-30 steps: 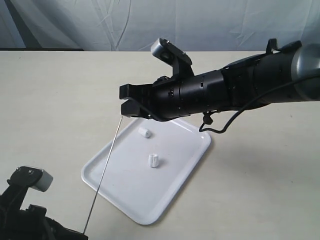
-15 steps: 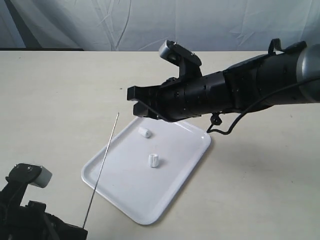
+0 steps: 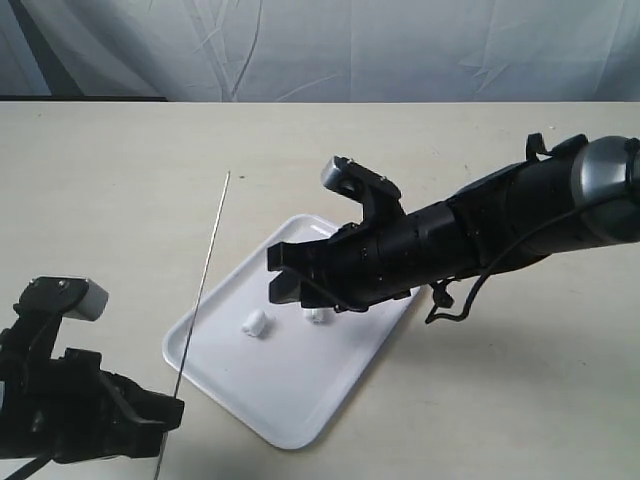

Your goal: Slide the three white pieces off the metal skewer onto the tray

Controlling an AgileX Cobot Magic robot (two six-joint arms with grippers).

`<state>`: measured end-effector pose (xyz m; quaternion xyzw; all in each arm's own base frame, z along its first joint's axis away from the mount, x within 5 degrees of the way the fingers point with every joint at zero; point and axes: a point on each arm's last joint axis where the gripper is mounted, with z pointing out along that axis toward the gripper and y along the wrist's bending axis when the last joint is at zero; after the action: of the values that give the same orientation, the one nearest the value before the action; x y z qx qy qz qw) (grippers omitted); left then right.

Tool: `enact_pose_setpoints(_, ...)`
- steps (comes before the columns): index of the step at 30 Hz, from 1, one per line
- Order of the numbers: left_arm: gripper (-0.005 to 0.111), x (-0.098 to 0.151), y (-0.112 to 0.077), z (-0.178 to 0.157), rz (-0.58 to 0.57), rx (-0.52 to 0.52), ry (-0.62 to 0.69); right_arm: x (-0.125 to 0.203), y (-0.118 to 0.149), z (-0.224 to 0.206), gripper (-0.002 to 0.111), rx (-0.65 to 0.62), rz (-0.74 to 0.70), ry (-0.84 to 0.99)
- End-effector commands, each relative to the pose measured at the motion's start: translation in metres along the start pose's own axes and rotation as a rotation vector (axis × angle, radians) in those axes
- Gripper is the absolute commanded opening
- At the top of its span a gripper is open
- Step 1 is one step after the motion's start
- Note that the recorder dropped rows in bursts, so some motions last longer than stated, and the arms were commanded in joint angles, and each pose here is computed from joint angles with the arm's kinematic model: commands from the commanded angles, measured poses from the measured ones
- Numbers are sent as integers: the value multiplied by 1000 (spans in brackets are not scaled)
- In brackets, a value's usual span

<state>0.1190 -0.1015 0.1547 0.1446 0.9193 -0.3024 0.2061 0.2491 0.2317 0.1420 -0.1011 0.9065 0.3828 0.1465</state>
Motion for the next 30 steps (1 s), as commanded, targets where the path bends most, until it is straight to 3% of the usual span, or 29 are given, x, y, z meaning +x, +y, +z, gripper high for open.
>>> enact_pose_setpoints(1, 0, -8, 1, -1, 34, -32, -32, -2, 9, -9, 42, -42, -34, -9)
enact_pose_setpoints(8, 0, -25, 0, -5, 101, -86, -114, -19, 35, -66, 42, 15, -292, -165)
enact_pose_setpoints(16, 0, -39, -9, -16, 138, -61, -191, -36, 34, -154, 42, 82, -291, -355)
enact_pose_setpoints(23, 0, -39, -6, 5, 91, -26, -64, -30, 48, -172, 42, 38, -322, -386)
enact_pose_setpoints(30, 0, -67, -3, 36, 92, -9, 16, -25, 51, -171, 42, -7, -331, -333)
